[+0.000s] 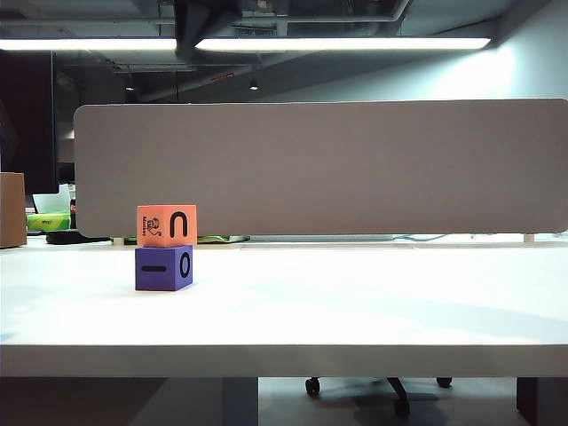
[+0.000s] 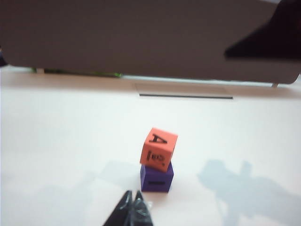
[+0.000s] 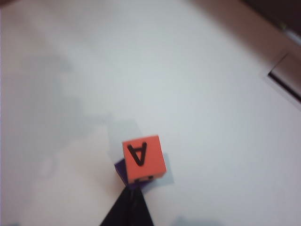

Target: Stack the letter block on the right onto the letter block on the left.

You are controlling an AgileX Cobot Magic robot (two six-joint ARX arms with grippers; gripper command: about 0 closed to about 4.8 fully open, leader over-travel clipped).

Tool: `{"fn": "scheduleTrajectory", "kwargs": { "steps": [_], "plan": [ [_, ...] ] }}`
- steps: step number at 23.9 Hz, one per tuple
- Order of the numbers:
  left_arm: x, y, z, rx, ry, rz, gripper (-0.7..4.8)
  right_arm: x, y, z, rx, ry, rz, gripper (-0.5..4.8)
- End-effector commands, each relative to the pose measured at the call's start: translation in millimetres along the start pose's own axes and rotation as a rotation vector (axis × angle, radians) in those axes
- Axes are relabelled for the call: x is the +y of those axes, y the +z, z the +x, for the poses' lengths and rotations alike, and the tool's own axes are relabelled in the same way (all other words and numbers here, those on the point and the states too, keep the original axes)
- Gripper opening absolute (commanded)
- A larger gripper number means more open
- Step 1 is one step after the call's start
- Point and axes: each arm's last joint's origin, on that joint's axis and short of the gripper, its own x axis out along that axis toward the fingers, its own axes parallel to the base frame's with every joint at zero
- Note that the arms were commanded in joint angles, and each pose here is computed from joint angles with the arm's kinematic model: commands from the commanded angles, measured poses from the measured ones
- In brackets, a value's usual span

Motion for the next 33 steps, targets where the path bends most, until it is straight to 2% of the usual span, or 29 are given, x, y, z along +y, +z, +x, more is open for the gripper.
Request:
{"fn": "scheduleTrajectory", "kwargs": {
  "steps": [1, 3, 7, 13, 21, 24, 28, 33],
  "plan": [
    [0.3, -4.9, -0.8, 0.063, 0.009, -0.018, -0.05, 10.5, 13.8, -25.5, -0.104, 0.016, -0.026, -0.06],
    [0.7, -9.2, -1.2, 0.105, 0.014, -0.027, -0.05, 17.7, 20.8, -43.6, -0.160, 0.025, -0.041, -0.07],
    [0.0, -11.6, -1.5, 0.131, -0.016, 0.012, -0.05, 22.3, 30.5, -74.4, -0.249, 0.016, -0.054, -0.06],
    [-4.4, -7.3, -12.4, 0.063, -0.042, 0.029, -0.05, 16.1, 34.6, -103.9, -0.300, 0.004, -0.048, -0.06],
    [-14.0, -8.3, -45.7, -0.063, -0.042, 0.064, -0.05, 8.8, 37.6, -141.5, -0.366, -0.023, -0.067, -0.06],
    [-13.4, -11.9, -45.1, -0.025, -0.039, 0.052, -0.05, 6.8, 37.9, -153.0, -0.386, -0.026, -0.070, -0.06],
    [-12.2, -14.5, -44.8, -0.004, -0.013, 0.048, -0.05, 2.6, 36.2, -178.0, -0.412, -0.037, -0.075, -0.06],
    [-9.0, -13.9, -44.9, -0.019, 0.099, 0.044, -0.05, -7.5, 27.0, -228.4, -0.442, -0.091, -0.085, -0.06]
  ]
}}
